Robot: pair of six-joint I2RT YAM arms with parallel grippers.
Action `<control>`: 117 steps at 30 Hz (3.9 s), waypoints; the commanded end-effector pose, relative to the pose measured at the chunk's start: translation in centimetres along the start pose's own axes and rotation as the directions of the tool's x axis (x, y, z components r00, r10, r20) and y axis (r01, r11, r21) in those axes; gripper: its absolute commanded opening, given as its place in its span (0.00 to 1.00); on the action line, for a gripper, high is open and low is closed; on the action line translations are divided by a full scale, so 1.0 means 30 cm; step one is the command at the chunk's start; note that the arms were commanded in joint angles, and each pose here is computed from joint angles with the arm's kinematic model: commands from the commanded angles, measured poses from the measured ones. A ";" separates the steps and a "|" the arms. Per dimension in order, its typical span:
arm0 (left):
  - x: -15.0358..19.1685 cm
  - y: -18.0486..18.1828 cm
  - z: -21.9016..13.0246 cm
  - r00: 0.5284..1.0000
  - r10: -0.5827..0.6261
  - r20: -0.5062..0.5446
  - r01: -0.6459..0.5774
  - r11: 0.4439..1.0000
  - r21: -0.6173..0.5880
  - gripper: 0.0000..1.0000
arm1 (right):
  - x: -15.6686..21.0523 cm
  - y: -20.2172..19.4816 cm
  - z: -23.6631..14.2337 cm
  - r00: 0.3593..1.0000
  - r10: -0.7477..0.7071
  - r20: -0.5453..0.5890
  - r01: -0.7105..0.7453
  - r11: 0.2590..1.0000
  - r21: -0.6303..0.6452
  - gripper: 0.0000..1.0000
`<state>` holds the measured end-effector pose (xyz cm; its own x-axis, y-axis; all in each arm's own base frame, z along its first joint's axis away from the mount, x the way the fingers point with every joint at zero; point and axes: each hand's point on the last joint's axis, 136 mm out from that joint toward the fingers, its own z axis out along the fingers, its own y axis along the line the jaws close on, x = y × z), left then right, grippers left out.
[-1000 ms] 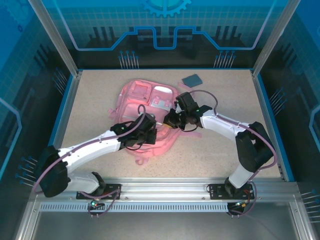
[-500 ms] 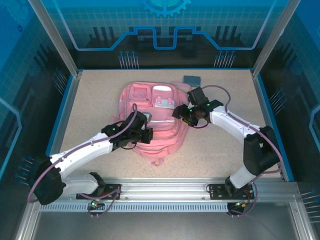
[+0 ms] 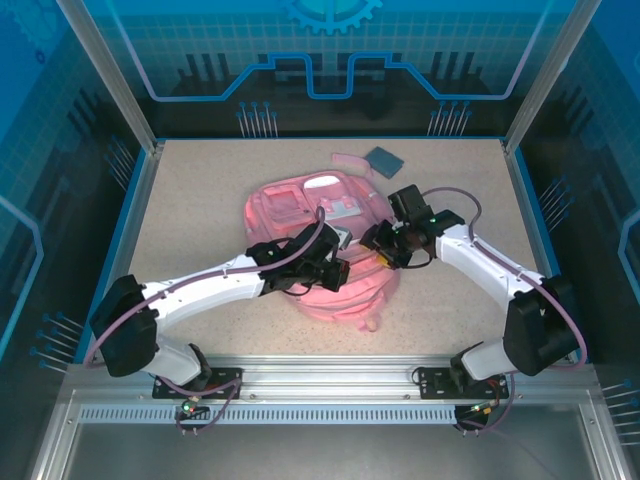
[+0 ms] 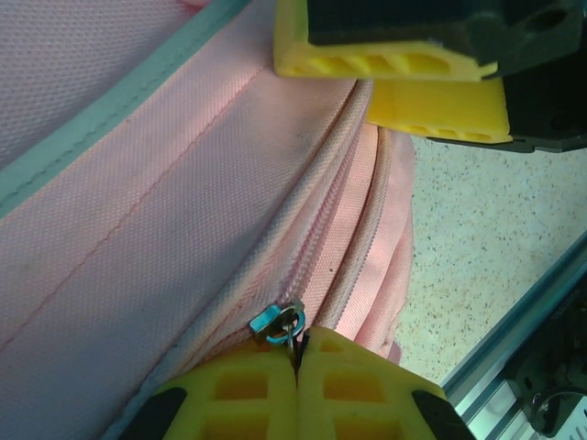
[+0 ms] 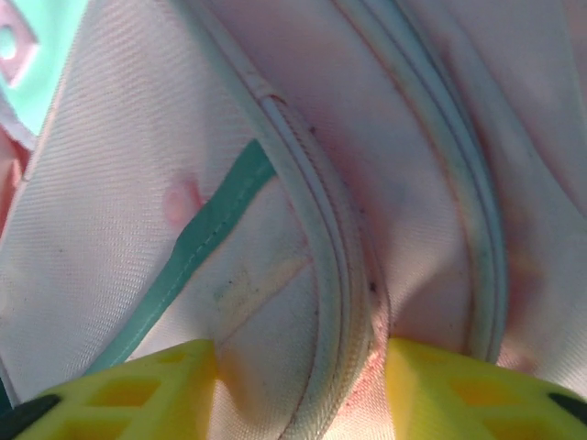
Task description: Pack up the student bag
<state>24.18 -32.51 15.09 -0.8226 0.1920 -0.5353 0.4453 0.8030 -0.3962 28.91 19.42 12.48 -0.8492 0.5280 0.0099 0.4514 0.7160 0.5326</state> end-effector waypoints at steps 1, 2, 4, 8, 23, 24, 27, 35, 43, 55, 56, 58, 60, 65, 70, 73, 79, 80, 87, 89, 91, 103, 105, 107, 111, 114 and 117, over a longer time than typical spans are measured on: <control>-0.110 -0.120 -0.042 0.993 0.057 0.103 -0.069 0.991 0.112 0.00 | 0.027 -0.013 0.019 0.998 0.058 -0.036 -0.058 0.998 0.009 0.42; -0.110 -0.119 -0.043 0.993 0.061 0.102 -0.072 0.991 0.110 0.00 | 0.024 -0.019 0.027 0.998 0.059 -0.035 -0.058 0.998 0.019 0.39; -0.106 -0.109 -0.042 0.993 0.071 0.095 -0.080 0.993 0.093 0.00 | 0.013 -0.024 0.036 0.998 0.055 -0.024 -0.054 0.998 0.033 0.27; -0.075 -0.048 -0.045 0.993 0.101 0.054 -0.102 0.995 0.009 0.00 | -0.023 -0.034 0.025 0.999 0.039 0.029 -0.041 0.997 0.067 0.06; 0.114 0.260 -0.198 0.987 0.081 -0.141 -0.102 0.984 -0.145 0.00 | -0.113 -0.085 -0.043 0.990 -0.007 0.144 -0.014 0.989 0.149 0.00; 0.114 0.275 -0.207 0.989 0.071 -0.133 -0.091 0.983 -0.157 0.00 | -0.114 -0.083 -0.041 0.990 -0.008 0.143 -0.013 0.989 0.147 0.00; 0.100 0.334 -0.227 0.994 0.016 -0.104 -0.037 0.978 -0.203 0.00 | -0.113 -0.083 -0.036 0.990 -0.009 0.139 -0.012 0.989 0.147 0.00; 0.070 0.393 -0.274 0.998 -0.040 -0.040 0.029 0.970 -0.243 0.00 | -0.121 -0.094 -0.038 0.987 -0.014 0.160 -0.010 0.989 0.151 0.00; -0.038 0.490 -0.256 0.996 -0.083 0.037 0.091 0.946 -0.312 0.00 | -0.111 -0.056 -0.027 0.989 -0.067 0.133 0.050 0.990 0.131 0.00; -0.143 0.556 -0.200 0.997 0.038 -0.065 -0.053 0.967 -0.250 0.00 | -0.092 -0.005 -0.016 0.984 -0.152 0.090 0.142 0.983 0.114 0.00; -0.149 0.570 -0.194 0.997 0.040 -0.073 -0.058 0.962 -0.267 0.00 | -0.088 0.007 -0.012 0.983 -0.163 0.082 0.154 0.982 0.105 0.00; -0.149 0.597 -0.186 0.995 0.033 -0.099 -0.061 0.951 -0.302 0.00 | -0.074 0.034 -0.003 0.980 -0.188 0.064 0.182 0.979 0.090 0.00; -0.154 0.629 -0.205 0.995 0.016 -0.095 -0.050 0.930 -0.364 0.00 | -0.059 0.060 0.007 0.975 -0.216 0.047 0.211 0.974 0.078 0.00; -0.167 0.662 -0.316 1.000 -0.026 0.015 0.030 0.897 -0.440 0.00 | 0.003 0.136 0.055 0.960 -0.279 -0.008 0.279 0.960 0.021 0.00; -0.123 0.707 -0.403 0.990 -0.113 0.085 0.140 0.873 -0.468 0.00 | 0.093 0.234 0.110 0.932 -0.356 -0.065 0.355 0.934 -0.036 0.00; -0.100 0.723 -0.435 0.982 -0.155 0.111 0.189 0.861 -0.472 0.08 | 0.135 0.283 0.130 0.918 -0.389 -0.080 0.384 0.921 -0.069 0.01; -0.113 0.706 -0.489 0.966 -0.190 0.177 0.252 0.855 -0.454 0.55 | 0.087 0.321 0.058 0.893 -0.450 0.028 0.450 0.891 -0.052 0.52; -0.120 0.700 -0.503 0.962 -0.193 0.192 0.261 0.855 -0.448 0.62 | 0.066 0.320 0.034 0.886 -0.460 0.058 0.462 0.886 -0.031 0.58; -0.166 0.653 -0.588 0.914 -0.247 0.321 0.362 0.853 -0.376 0.87 | -0.186 0.249 -0.070 0.870 -0.435 0.234 0.421 0.900 0.109 0.77; -0.167 0.650 -0.605 0.896 -0.269 0.353 0.396 0.844 -0.361 0.90 | -0.266 0.227 -0.077 0.871 -0.411 0.269 0.391 0.912 0.126 0.78; -0.162 0.647 -0.614 0.878 -0.298 0.375 0.430 0.835 -0.343 0.92 | -0.353 0.209 -0.078 0.878 -0.378 0.295 0.355 0.926 0.128 0.78; -0.174 0.595 -0.619 0.840 -0.352 0.412 0.464 0.860 -0.212 0.99 | -0.756 0.288 0.132 0.895 -0.288 0.340 0.290 0.956 0.047 0.65; -0.176 0.588 -0.614 0.838 -0.361 0.409 0.467 0.862 -0.196 0.99 | -0.818 0.295 0.170 0.890 -0.285 0.357 0.279 0.958 0.069 0.65; -0.174 0.588 -0.611 0.838 -0.366 0.405 0.469 0.862 -0.193 0.99 | -0.867 0.307 0.202 0.887 -0.284 0.365 0.274 0.958 0.080 0.65; -0.169 0.591 -0.604 0.836 -0.373 0.402 0.474 0.860 -0.190 0.99 | -0.944 0.303 0.306 0.882 -0.299 0.363 0.278 0.954 0.110 0.61; -0.166 0.591 -0.598 0.837 -0.375 0.398 0.475 0.860 -0.189 0.99 | -0.987 0.299 0.356 0.881 -0.295 0.371 0.273 0.955 0.112 0.60; -0.165 0.592 -0.596 0.840 -0.373 0.394 0.472 0.861 -0.190 0.99 | -1.022 0.311 0.371 0.872 -0.293 0.393 0.276 0.956 0.100 0.60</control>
<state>29.92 -8.98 24.11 -0.7167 -0.3463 -0.6054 -0.0748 0.9012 -0.4270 60.95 16.18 7.83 -0.7812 0.4268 -0.4555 0.2201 0.8712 0.4389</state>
